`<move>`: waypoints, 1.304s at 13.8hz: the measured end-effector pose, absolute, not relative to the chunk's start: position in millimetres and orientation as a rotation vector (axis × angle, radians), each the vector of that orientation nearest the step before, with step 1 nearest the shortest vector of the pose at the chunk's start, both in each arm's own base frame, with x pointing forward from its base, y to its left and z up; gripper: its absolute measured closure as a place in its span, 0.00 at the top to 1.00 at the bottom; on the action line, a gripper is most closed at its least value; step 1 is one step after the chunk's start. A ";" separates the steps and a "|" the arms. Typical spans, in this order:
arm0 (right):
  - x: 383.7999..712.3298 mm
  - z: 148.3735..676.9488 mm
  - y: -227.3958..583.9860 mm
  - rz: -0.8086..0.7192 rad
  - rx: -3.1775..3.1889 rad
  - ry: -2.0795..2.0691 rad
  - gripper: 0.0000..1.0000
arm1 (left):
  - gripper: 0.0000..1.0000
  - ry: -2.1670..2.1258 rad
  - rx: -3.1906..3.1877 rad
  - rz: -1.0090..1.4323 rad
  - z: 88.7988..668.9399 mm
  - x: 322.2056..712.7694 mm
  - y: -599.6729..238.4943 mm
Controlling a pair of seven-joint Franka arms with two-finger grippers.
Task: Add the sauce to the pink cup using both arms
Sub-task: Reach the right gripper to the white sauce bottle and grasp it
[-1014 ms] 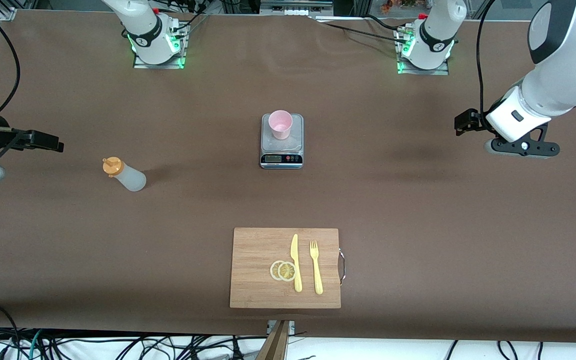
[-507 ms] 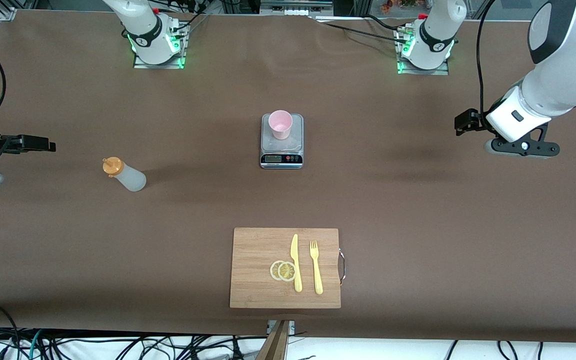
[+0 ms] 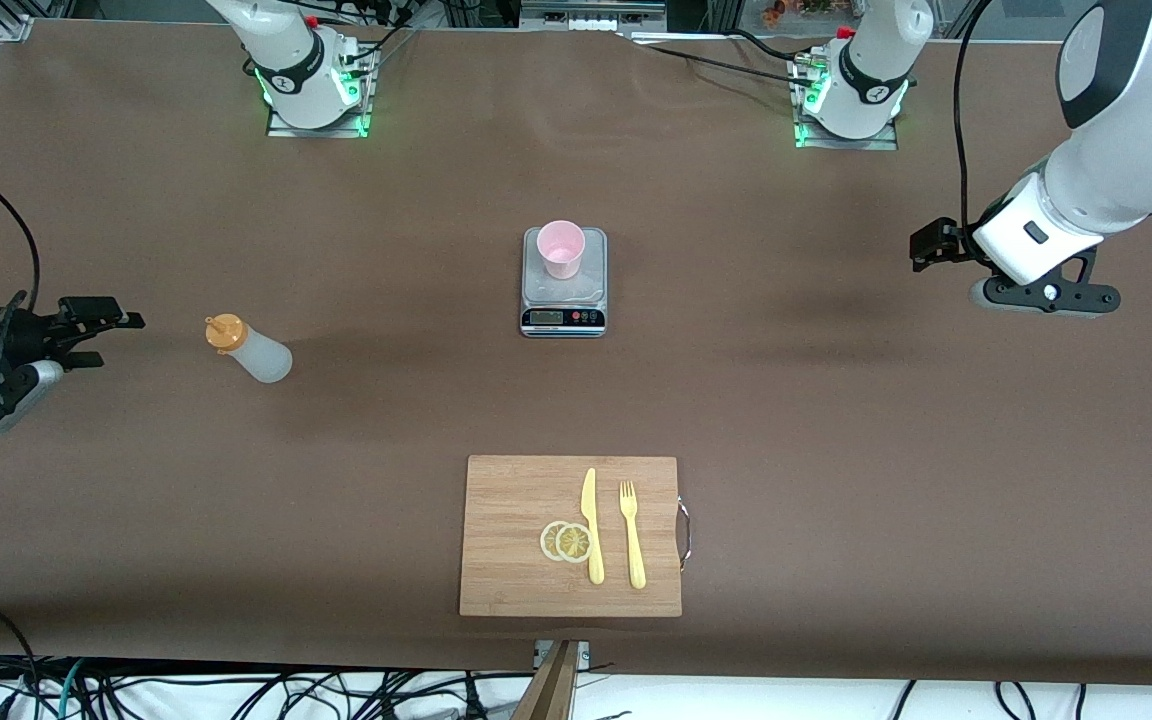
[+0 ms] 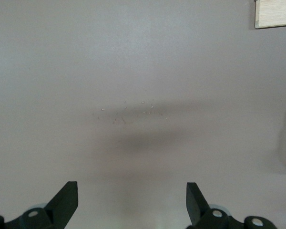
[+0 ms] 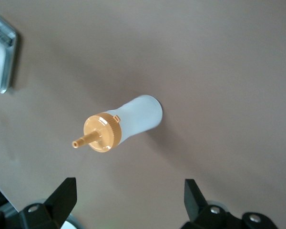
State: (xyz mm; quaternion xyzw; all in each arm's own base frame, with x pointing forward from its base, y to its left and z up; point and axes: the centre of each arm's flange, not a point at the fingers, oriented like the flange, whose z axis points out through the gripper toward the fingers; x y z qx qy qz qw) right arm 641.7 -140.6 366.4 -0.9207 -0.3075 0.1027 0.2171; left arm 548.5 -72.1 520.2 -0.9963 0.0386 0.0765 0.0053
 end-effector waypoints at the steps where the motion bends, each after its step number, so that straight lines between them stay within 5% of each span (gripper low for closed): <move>1: 639.7 350.1 -151.7 0.247 -2.478 -0.915 1.00 | 1.00 0.121 -3.119 0.240 519.9 548.6 -72.1; 6: 605.7 277.0 -208.3 -0.002 -2.139 -1.132 1.00 | 1.00 0.121 -3.119 0.242 519.4 548.7 -72.1; 14: 576.8 230.8 -198.3 -0.486 -1.714 -1.401 1.00 | 1.00 0.120 -3.119 0.250 516.6 549.7 -72.0; 18: 564.3 209.6 -195.6 -0.585 -1.607 -1.465 1.00 | 1.00 0.120 -3.118 0.251 516.2 549.8 -72.0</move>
